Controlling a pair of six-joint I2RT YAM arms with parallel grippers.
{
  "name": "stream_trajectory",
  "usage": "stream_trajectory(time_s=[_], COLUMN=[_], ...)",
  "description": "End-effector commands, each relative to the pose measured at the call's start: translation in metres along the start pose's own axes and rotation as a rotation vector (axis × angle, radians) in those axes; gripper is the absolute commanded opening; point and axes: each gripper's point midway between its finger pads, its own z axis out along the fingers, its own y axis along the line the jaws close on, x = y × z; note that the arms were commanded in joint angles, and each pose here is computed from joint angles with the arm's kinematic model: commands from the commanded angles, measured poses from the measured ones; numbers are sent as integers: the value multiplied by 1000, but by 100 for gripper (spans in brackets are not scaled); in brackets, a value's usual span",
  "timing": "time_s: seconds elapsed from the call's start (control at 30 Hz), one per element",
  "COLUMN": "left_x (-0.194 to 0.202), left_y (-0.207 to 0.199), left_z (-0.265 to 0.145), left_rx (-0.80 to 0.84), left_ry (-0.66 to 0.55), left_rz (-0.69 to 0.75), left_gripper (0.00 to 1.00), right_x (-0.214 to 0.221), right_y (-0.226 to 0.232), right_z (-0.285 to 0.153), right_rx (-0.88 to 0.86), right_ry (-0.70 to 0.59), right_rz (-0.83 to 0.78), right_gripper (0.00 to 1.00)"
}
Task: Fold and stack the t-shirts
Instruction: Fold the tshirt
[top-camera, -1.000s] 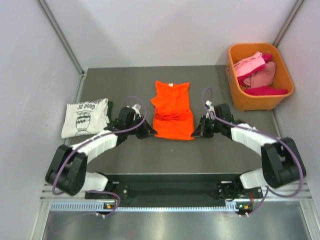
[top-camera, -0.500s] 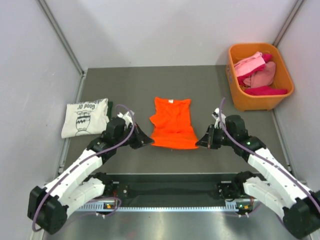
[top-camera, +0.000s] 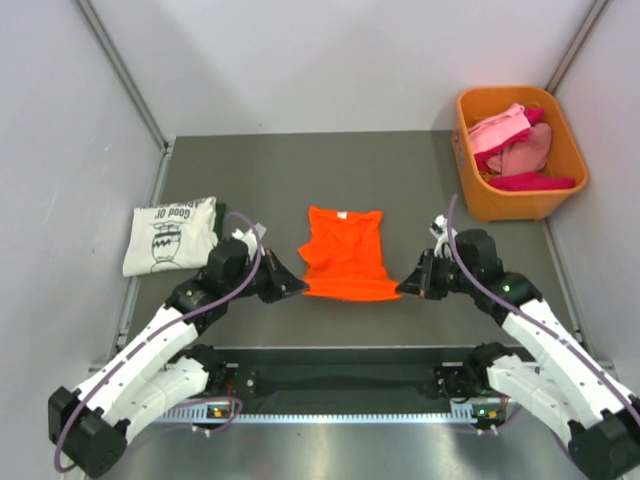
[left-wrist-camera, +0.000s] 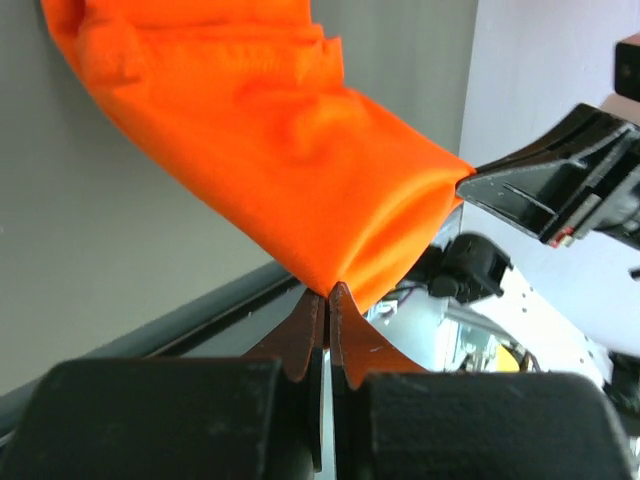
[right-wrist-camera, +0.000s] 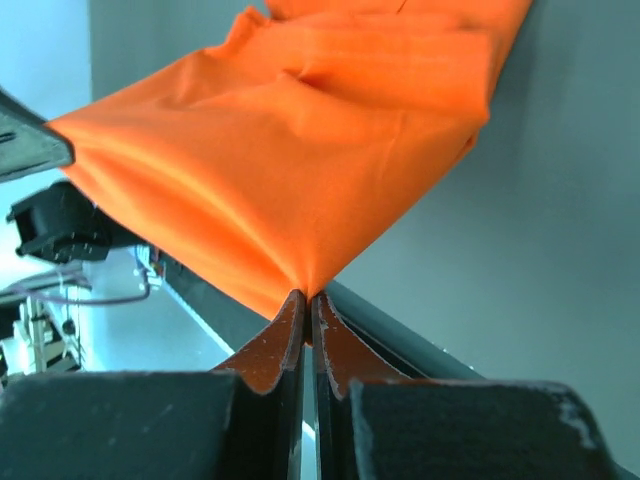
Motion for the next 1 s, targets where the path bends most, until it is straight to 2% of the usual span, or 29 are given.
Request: stream_trajectory(time_s=[0.0,0.17,0.23,0.5,0.67,0.7,0.73,0.77,0.8,0.83,0.87,0.9,0.93,0.97], left_x=[-40,-75,-95,-174,-223,-240,-243,-250,-267,-270,-276,-282,-284,-283], left_y=[-23,-31,-39,-10,29,23,49,57,49,60,58,54,49,49], left_z=[1,22,26,68,120,128,150,159,164,175,176,177,172,170], left_rx=[-21,-59,-24,-78,-85,-69,-104,-110,-63,-66,-55,-30,-32,-48], left_ry=[-123,-112,-105,-115,-132,-147,-114,-106,-120,-120,-142,-171,-188,-195], left_rz=[27,32,18,-33,-107,-97,-133,-143,-121,-125,-111,-74,-53,-12], left_gripper=[0,0,0,0,0,18,36,54,98,99,99,99,99,99], right_x=[-41,-90,-110,-178,-225,-231,-247,-263,-271,-283,-286,-291,-287,-297], right_y=[5,8,8,-12,-45,-65,-64,-65,-71,-71,-68,-67,-67,-62], right_z=[-3,13,23,60,106,123,130,139,145,155,156,155,145,137], right_rx=[81,108,118,131,147,157,138,123,130,119,109,115,125,120], right_ry=[-78,-114,-120,-146,-140,-133,-166,-202,-211,-218,-223,-247,-280,-356], right_rz=[-42,-48,-45,-29,41,74,72,89,103,93,80,66,52,11], right_gripper=[0,0,0,0,0,5,21,40,69,73,75,82,86,99])
